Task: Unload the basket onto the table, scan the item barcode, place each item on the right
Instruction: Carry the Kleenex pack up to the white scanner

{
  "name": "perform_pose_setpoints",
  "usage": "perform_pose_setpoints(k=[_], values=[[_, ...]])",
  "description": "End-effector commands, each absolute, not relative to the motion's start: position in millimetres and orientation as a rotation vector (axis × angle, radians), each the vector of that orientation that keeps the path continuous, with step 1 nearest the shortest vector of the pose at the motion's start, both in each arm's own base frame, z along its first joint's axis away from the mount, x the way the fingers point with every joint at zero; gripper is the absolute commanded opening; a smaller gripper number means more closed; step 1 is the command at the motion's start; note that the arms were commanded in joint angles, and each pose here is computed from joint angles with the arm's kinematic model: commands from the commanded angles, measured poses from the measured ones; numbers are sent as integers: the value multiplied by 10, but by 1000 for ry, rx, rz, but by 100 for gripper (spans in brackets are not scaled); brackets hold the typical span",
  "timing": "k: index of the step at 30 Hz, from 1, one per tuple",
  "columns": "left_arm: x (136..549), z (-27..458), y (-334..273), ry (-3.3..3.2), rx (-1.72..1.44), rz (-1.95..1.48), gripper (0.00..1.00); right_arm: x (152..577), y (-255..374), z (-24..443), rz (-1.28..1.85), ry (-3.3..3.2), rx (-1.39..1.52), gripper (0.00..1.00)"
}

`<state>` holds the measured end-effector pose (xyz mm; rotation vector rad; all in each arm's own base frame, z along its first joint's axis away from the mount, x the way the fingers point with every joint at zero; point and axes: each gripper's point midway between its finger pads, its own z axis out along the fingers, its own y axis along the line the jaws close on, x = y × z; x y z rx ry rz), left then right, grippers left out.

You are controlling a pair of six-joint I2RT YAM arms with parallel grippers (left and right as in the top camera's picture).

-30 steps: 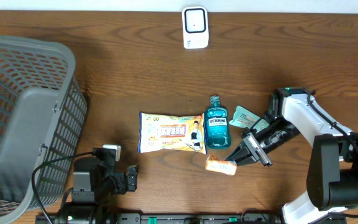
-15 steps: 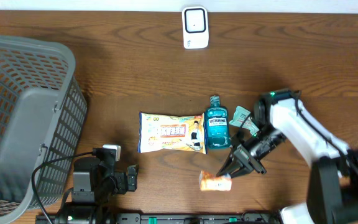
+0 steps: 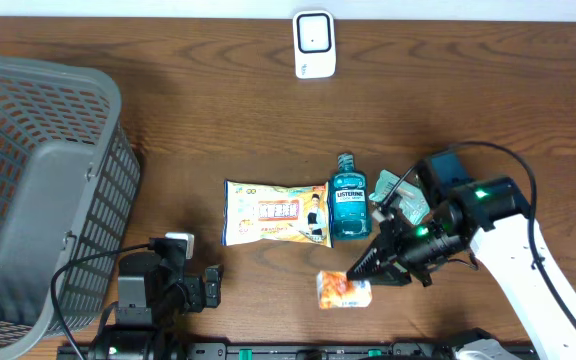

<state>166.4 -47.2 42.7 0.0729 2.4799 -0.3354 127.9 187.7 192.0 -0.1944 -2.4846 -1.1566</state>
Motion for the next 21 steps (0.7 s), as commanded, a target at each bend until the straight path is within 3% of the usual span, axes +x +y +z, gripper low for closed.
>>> perform_pose_setpoints(k=[1, 11, 13, 18, 21], values=[[1665, 445, -483, 2475, 82, -342, 99, 1271, 1930, 2050, -1237, -2481, -172, 1], [1665, 445, -483, 2475, 82, -342, 99, 1088, 1740, 2292, -1344, -2793, 145, 1], [1665, 445, -483, 2475, 82, -343, 99, 1268, 1636, 2269, -1286, -2976, 120, 1], [1665, 444, -482, 2475, 82, -342, 99, 2053, 1177, 2453, -1067, -3542, -252, 1], [1665, 444, -482, 2475, 82, -342, 99, 2443, 950, 2675, -875, -3845, -230, 1]])
